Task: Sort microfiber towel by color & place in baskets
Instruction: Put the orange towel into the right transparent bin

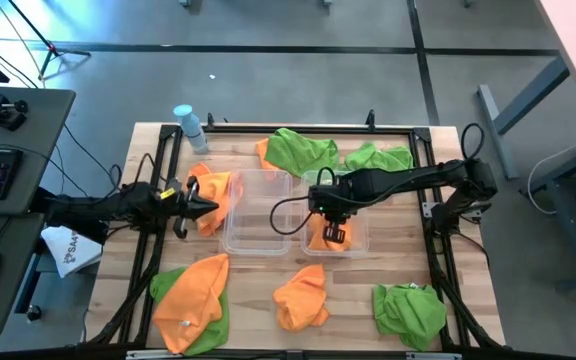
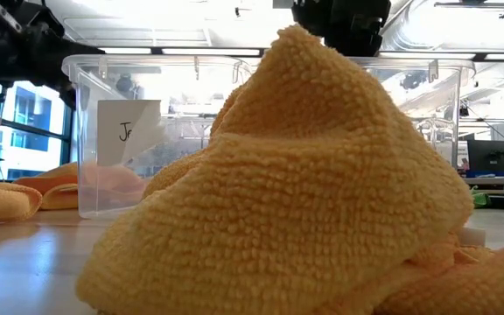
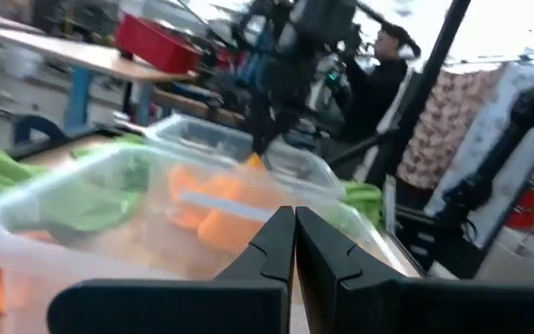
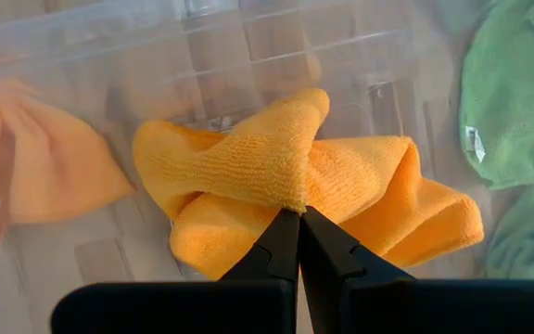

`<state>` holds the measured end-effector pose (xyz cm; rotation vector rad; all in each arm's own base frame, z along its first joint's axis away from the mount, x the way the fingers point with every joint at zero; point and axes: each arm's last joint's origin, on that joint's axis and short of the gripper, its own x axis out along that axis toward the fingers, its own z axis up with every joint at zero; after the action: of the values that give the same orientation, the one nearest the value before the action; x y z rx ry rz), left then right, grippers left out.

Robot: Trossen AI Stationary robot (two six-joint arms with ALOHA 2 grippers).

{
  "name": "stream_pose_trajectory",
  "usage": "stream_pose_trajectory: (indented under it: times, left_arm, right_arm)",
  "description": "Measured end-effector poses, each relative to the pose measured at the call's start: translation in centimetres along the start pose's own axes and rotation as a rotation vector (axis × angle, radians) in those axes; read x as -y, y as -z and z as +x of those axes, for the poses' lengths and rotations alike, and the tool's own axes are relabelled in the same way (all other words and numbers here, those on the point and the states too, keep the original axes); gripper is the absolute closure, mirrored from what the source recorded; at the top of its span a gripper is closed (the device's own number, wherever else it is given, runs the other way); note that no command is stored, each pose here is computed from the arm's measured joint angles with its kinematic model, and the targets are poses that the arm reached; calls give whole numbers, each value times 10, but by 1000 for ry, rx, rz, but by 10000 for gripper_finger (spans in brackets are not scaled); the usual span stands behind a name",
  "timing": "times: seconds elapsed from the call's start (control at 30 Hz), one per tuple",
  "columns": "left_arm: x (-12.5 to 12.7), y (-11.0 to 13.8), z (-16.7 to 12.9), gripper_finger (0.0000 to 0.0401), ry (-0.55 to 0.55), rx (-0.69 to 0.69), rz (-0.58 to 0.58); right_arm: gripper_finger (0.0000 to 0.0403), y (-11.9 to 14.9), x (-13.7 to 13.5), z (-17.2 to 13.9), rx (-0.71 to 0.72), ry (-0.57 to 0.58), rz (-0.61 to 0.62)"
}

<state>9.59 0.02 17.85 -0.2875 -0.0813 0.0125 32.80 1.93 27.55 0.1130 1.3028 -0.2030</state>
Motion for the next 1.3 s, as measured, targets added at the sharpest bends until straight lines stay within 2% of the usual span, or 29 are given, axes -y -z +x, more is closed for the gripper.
stream_pose_trajectory:
  times: [0.17, 0.23, 0.4, 0.57, 0.63, 0.83, 1.07, 1.17, 1.3]
  left_arm:
    - [6, -28, -2, 401, -62, 21, 38]
    - [10, -41, -2, 401, -74, -7, 67]
    - [19, -71, 10, 401, -114, -152, 85]
    - [32, -94, 36, 401, -137, -329, 123]
    - [37, -104, 46, 401, -159, -381, 103]
    - [51, -133, 74, 401, -252, -493, 100]
    - [61, -156, 101, 401, -285, -488, 87]
    - [62, -158, 107, 401, -275, -498, 126]
    - [62, -155, 113, 401, -288, -511, 143]
  right_arm:
    - [402, -1, 6, 1, -5, -3, 69]
    - [402, -2, 8, 1, -18, -47, 81]
    - [402, -3, 12, 1, -32, -98, 71]
    - [402, -3, 14, 1, -33, -107, 50]
    - [399, -3, 16, 2, -41, -128, 52]
    - [341, -3, 24, 2, -48, -107, -5]
    - [261, 4, 30, -2, -95, -57, -51]
    - [253, 12, 32, -12, -122, -54, -73]
    - [262, 22, 36, -37, -57, -45, -72]
